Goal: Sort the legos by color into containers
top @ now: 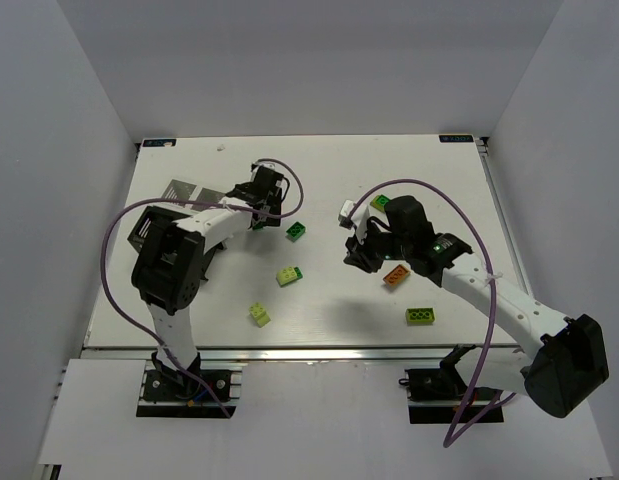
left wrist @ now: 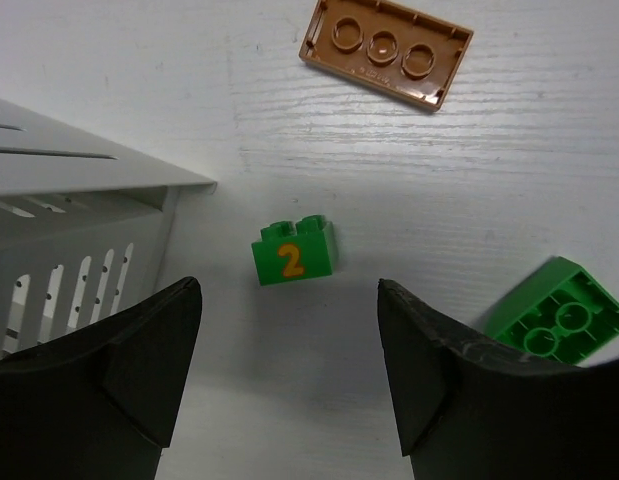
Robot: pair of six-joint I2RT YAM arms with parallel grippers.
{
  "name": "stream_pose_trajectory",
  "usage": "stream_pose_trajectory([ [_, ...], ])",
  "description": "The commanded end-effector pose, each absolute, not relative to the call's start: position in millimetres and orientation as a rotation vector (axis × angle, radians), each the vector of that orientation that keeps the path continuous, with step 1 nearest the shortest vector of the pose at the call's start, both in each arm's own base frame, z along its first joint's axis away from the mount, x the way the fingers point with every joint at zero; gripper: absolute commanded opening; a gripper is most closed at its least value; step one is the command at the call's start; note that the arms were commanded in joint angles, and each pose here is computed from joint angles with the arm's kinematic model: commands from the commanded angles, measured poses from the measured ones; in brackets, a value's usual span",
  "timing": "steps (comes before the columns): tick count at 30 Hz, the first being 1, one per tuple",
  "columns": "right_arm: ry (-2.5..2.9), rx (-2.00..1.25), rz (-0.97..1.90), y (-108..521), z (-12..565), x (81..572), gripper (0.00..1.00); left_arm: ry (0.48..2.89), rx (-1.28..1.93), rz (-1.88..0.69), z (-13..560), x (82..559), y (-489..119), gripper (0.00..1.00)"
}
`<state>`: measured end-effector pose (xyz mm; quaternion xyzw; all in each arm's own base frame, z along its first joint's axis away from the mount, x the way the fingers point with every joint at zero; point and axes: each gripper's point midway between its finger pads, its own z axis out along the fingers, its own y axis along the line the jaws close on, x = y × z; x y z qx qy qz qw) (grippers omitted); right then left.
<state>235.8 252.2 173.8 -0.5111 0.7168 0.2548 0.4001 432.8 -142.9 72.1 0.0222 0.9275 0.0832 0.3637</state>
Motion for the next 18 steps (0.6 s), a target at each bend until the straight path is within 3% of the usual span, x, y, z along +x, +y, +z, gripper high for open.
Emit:
stream_pose_trajectory([
  [1, 1.775, -1.285, 0.634, 253.6, 179.5, 238.0, 0.31, 2.365, -0.002, 0.241, 73.3, 440.3, -136.0, 0.80],
  [18, 1.771, -1.309, 0.645, 258.4, 176.3, 231.4, 0.32, 2.394, -0.045, 0.154, 44.1, 448.1, -129.2, 0.73],
])
